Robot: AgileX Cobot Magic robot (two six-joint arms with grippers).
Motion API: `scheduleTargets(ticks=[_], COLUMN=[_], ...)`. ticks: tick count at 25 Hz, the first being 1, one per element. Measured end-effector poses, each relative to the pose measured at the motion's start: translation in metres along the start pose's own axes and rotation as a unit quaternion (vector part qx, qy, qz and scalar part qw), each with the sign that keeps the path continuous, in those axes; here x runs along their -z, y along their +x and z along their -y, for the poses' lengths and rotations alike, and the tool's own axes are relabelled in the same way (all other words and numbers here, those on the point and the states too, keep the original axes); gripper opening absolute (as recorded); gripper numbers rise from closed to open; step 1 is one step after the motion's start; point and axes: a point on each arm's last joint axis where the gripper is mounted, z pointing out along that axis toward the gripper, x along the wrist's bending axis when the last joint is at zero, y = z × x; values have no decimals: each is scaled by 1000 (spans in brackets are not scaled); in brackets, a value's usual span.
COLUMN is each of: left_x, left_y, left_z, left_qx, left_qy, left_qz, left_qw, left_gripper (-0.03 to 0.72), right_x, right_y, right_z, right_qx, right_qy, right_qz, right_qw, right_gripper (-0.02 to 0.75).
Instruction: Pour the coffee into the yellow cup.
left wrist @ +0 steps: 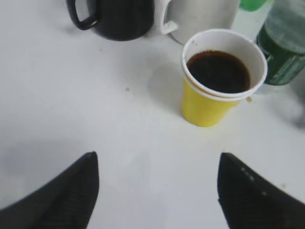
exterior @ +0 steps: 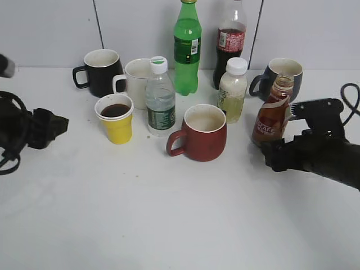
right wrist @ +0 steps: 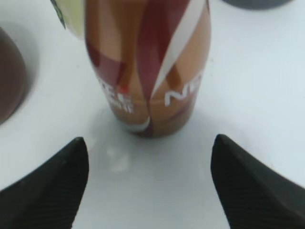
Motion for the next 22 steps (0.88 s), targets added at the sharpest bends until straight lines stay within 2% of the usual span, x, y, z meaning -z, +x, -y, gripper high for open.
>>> scheduleTargets(ticks=[5,9,11,12,14,18,22], left_x=[53,88,121,140,158,195,226], left_y=[-8,-5,-1,0,3,7,9], left_z=[-9,-6,1,5,13,29,41], left_qx=[15,20,27,31,36,49,58], left_qy=[2,17,27,15,21,5,-10], left_qz=[-11,-29,-46,-50,-60,-69,-75], left_qw=[1000,999,998,998,997,996,995], left_gripper=[585,586,583,583,583,580,568], right_x=[28,59,76,85,105,151,202], right_y=[6,22,30,33,36,34,28], right_z=[-17,-30,-34,-38,-44,-60,-64], right_qx=[-10,15,27,26,35,45,74], right_qy=[57,91,114,119,148,178,175], right_qz=[-6,-29,-41,-45,-50,-50,-57], right_qw=[998,995,992,992,987,982,980], right_gripper=[597,596,596,596,596,594,594])
